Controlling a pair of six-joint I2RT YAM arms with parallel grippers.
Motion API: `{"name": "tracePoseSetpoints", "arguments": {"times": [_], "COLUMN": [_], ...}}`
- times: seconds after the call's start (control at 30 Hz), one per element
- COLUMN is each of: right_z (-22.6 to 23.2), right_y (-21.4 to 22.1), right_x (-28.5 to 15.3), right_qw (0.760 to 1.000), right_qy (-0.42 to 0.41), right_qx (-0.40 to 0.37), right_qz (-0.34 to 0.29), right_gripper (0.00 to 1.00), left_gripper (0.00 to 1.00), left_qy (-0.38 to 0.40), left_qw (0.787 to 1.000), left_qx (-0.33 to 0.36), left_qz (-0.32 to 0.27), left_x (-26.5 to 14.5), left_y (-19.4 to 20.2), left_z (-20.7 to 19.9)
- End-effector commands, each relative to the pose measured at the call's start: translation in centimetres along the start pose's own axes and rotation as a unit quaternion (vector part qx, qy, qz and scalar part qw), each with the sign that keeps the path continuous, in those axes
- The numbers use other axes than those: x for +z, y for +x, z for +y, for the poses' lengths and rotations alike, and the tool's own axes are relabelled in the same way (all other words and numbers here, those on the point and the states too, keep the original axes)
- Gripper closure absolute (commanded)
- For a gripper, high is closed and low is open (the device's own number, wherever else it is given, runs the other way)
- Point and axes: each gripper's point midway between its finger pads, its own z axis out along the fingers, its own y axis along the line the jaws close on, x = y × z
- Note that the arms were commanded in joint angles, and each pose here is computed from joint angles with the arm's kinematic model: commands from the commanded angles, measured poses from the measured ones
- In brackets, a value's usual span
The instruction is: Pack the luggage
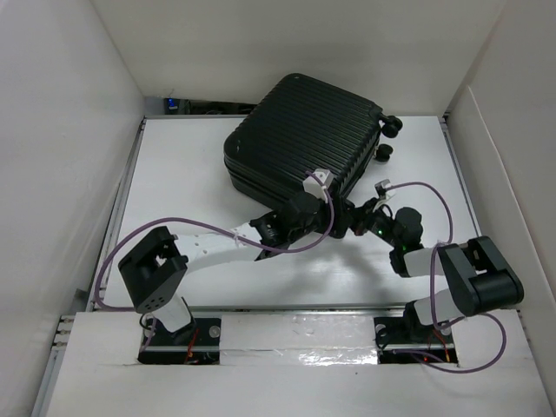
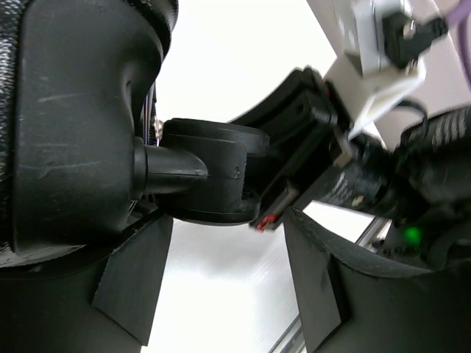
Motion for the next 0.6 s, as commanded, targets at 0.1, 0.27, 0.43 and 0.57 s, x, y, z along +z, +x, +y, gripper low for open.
{"name": "tracePoseSetpoints", "arguments": {"times": [0.1,0.27,0.43,0.57], "right_z": [4.1,6.7,8.5,10.8], "right_y": [-1.6,-1.0,-0.6,0.6], "right_x": [-0.1,-1.2,-2.1,-0.7], "right_qw": [0.996,0.993,0.988,0.991], "right_qy": [-0.021,0.023,0.072,0.069], "right_qx": [-0.025,-0.025,-0.020,-0.041], "right_qz": [-0.085,-0.112,-0.135,-0.109], "right_gripper": [1.00,1.00,1.00,1.00], "left_gripper": [0.43,0.44,0.44,0.43], "left_qy": [0.033,0.031,0.046,0.068], "left_qw": [0.990,0.982,0.982,0.984], "left_qx": [-0.030,-0.044,-0.057,-0.060], "left_qz": [-0.134,-0.182,-0.177,-0.153], "left_x": [0.3,0.7,1.6,1.7], "left_y": [-7.9,-11.2,-11.6,-11.7], "left_z": [-2.6,-3.3,-4.1,-5.1]}}
